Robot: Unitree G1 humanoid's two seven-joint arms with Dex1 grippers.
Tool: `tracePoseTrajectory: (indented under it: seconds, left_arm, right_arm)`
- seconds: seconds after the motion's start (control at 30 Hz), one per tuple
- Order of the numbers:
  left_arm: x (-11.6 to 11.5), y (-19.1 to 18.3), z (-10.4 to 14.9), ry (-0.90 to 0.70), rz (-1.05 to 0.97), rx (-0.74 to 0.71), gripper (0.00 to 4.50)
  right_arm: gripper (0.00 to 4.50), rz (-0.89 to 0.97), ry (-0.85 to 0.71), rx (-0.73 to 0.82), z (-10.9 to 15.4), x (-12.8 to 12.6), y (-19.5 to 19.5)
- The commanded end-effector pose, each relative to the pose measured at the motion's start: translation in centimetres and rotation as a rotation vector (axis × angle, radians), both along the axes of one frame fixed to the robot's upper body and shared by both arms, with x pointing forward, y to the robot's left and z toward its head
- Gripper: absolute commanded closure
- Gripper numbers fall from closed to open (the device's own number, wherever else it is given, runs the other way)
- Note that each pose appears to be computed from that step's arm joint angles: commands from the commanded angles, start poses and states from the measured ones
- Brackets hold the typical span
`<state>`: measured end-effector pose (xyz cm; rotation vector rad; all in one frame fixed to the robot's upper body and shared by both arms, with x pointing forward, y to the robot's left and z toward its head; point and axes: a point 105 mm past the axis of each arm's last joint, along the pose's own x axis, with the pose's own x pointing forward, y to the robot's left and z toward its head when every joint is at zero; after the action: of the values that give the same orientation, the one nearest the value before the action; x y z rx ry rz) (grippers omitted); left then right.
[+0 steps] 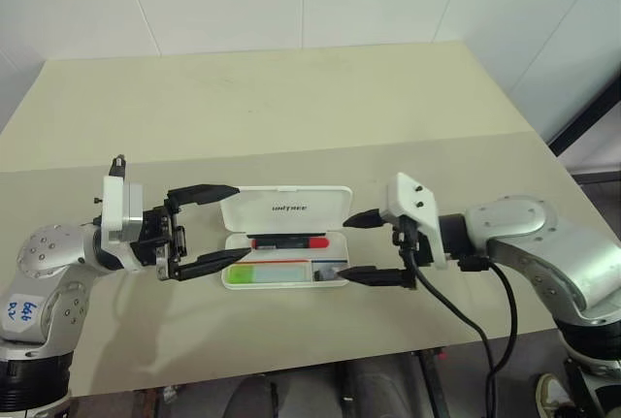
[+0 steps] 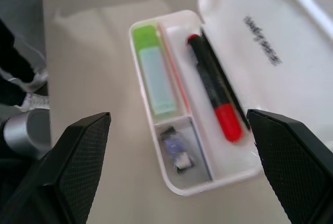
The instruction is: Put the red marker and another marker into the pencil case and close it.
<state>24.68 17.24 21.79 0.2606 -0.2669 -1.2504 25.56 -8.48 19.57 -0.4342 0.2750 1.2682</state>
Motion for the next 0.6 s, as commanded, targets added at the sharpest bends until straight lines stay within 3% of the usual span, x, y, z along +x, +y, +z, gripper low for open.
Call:
tracePoseTrajectory:
  seconds: [0.03,0.17,0.27,0.4,0.6]
  left_arm:
    - [0.4,0.3,1.6,-0.066,0.027,-0.020,0.00]
    - [2.2,0.6,2.5,-0.092,0.100,-0.010,0.00]
    - [2.9,0.9,3.0,-0.107,0.123,-0.020,0.00]
    - [5.9,2.6,4.2,-0.129,0.268,-0.068,0.00]
    - [8.3,4.0,2.5,-0.037,0.417,-0.075,0.00]
  right_arm:
    - [0.07,-0.073,-0.077,0.043,2.1,0.7,-1.4]
    - [0.07,-0.171,-0.158,0.157,4.3,1.1,-3.5]
    - [0.07,-0.183,-0.173,0.165,3.8,0.7,-4.2]
    - [0.07,-0.165,-0.165,0.215,2.1,-1.7,-5.9]
    - [0.07,-0.128,-0.198,0.233,1.5,-3.9,-7.2]
